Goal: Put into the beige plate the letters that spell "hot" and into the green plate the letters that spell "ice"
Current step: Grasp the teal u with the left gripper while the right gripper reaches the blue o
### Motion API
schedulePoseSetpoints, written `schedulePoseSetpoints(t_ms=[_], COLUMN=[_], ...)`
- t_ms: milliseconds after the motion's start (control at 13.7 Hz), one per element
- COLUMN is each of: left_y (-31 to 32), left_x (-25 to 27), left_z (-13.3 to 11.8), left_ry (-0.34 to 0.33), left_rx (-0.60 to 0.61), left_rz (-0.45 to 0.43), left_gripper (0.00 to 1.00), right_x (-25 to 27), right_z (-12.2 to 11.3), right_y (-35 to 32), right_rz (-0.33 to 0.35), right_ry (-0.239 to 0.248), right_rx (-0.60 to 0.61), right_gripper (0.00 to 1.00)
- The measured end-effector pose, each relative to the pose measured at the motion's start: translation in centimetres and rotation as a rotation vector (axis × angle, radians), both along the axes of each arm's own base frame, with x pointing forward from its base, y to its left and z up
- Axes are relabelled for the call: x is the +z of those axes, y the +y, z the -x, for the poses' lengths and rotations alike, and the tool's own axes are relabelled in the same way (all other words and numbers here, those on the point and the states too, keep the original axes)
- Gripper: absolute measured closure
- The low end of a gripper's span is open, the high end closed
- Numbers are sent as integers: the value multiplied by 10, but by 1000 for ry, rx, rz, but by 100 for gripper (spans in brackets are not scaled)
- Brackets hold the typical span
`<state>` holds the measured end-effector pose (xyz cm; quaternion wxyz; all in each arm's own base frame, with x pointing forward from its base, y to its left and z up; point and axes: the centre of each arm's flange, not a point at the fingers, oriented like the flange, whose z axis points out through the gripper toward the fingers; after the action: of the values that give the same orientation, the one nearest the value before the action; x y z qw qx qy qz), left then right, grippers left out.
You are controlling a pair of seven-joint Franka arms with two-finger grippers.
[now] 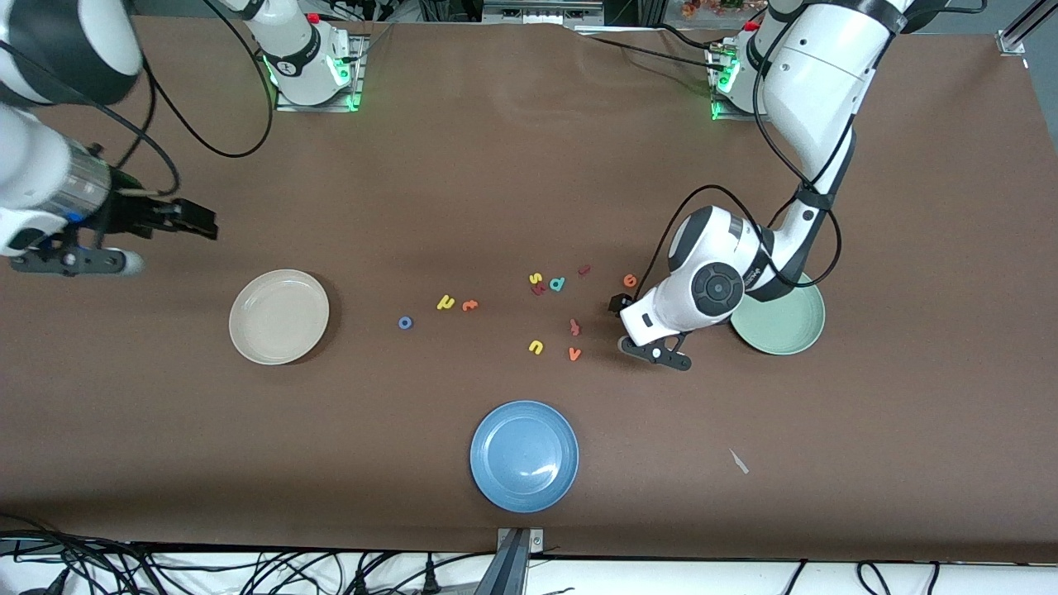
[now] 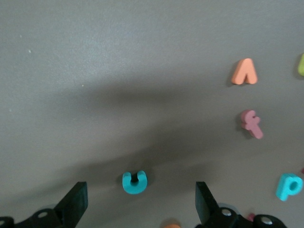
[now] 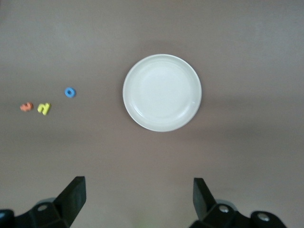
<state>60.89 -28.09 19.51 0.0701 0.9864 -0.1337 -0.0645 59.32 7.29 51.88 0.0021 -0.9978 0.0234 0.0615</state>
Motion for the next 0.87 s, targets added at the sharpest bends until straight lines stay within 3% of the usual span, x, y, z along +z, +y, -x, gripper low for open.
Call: schedulePoseSetpoints(t_ms=[291,583,656,874], left_y=[10,12,11,11], left_x=[-24,-21,-21,-21], left_z=[12,11,11,11], left_ry=[-45,-57,-58,-57], left_rx=[-3,-9,-8,-5], left_rz=[-12,-20,-19,-20], left_gripper=[21,70,76,76], right_x=[-65,-164,-186,-232], right_z=[-10,-24,-27,-34], right_y=[79,138,148,154], right_rz=[20,9,-22,-66], right_ry=[-8,-44,-44,-37], right_rx=[-43,-89,-113,-159], right_gripper=[0,0,0,0])
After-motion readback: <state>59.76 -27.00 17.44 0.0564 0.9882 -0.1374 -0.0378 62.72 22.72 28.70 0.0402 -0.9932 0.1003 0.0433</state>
